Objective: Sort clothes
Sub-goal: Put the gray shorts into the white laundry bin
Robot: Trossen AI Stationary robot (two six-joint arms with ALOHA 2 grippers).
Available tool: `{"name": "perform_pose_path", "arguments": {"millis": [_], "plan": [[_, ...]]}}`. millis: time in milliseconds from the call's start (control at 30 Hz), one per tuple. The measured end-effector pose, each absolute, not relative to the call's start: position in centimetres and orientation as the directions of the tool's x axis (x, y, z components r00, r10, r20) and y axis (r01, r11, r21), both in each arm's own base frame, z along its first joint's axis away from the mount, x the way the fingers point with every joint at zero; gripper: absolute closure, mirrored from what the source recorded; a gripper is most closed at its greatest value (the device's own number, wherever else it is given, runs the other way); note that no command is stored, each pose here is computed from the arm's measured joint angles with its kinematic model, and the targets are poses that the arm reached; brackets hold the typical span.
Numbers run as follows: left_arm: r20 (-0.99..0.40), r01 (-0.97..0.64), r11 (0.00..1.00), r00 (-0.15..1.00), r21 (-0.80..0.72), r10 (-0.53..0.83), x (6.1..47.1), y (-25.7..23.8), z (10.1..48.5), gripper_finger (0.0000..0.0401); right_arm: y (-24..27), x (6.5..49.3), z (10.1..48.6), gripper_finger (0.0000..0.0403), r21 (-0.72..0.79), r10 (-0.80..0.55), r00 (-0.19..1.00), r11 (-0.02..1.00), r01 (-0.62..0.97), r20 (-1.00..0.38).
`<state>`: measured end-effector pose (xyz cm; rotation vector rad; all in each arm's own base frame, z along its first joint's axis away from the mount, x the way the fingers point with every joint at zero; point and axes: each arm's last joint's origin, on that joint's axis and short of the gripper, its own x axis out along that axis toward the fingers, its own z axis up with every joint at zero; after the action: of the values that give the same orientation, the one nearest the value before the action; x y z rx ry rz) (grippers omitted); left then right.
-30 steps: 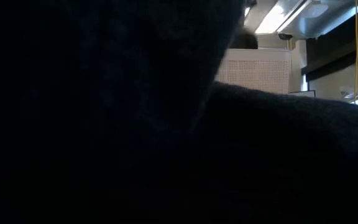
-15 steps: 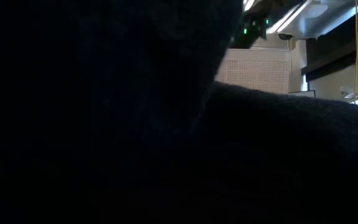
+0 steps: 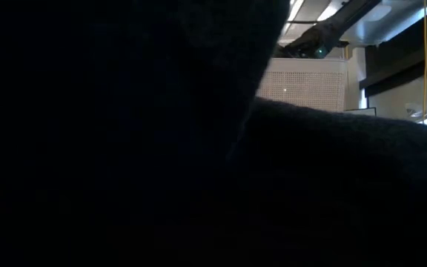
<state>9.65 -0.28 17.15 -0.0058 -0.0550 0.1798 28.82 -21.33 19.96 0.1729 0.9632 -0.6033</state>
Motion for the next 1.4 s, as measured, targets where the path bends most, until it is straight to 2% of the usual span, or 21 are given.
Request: {"name": "perform_pose_path", "arguments": {"millis": [167, 300, 400, 567, 633, 767, 900, 1000, 1100, 1233, 1400], "plan": [[0.053, -0.178, 0.984, 0.983, -0.012, 0.178, 9.6, -0.3, 17.1, 0.0203, -21.5, 29.1, 22.4, 0.0266, -0.121, -0.37, 0.375, 0.83, 0.545, -0.85], [0.053, -0.178, 0.984, 0.983, -0.009, 0.178, 9.6, -0.3, 17.1, 0.0203, -21.5, 29.2, 25.7, 0.0224, -0.131, -0.337, 0.331, 0.848, 0.513, -0.881], [0.053, -0.178, 0.984, 0.983, -0.01, 0.178, 9.6, -0.3, 17.1, 0.0203, -21.3, 28.9, 28.5, 0.02, -0.129, -0.315, 0.302, 0.853, 0.507, -0.9], [0.052, -0.178, 0.984, 0.983, -0.013, 0.179, 9.6, -0.3, 17.1, 0.0203, -21.2, 28.5, 34.0, 0.0177, -0.175, -0.372, 0.303, 0.835, 0.521, -0.877], [0.052, -0.178, 0.984, 0.983, -0.015, 0.178, 9.6, -0.3, 17.1, 0.0203, -21.0, 28.3, 36.2, 0.0174, -0.173, -0.389, 0.33, 0.83, 0.53, -0.86], [0.053, -0.178, 0.984, 0.983, -0.015, 0.178, 9.6, -0.3, 17.1, 0.0203, -20.6, 28.2, 40.0, 0.0174, -0.102, -0.383, 0.466, 0.847, 0.521, -0.798], [0.052, -0.178, 0.984, 0.983, -0.015, 0.178, 9.6, -0.3, 17.1, 0.0203, -20.8, 28.9, 42.0, 0.0174, -0.022, -0.402, 0.61, 0.846, 0.533, -0.683], [0.052, -0.178, 0.984, 0.983, -0.016, 0.179, 9.6, -0.3, 17.1, 0.0203, -21.4, 30.1, 41.7, 0.0174, 0.01, -0.403, 0.691, 0.86, 0.51, -0.6], [0.052, -0.178, 0.984, 0.983, -0.015, 0.179, 9.6, -0.3, 17.1, 0.0203, -21.9, 31.9, 39.6, 0.0174, 0.016, -0.408, 0.724, 0.866, 0.5, -0.556], [0.052, -0.178, 0.984, 0.983, -0.004, 0.178, 9.6, -0.3, 17.1, 0.0203, -22.1, 34.3, 34.1, 0.0174, 0.019, -0.381, 0.721, 0.878, 0.479, -0.579], [0.051, -0.179, 0.984, 0.983, 0.01, 0.178, 9.6, -0.3, 17.1, 0.0203, -21.3, 36.4, 24.9, 0.0174, 0.044, -0.251, 0.63, 0.909, 0.413, -0.735]]}}
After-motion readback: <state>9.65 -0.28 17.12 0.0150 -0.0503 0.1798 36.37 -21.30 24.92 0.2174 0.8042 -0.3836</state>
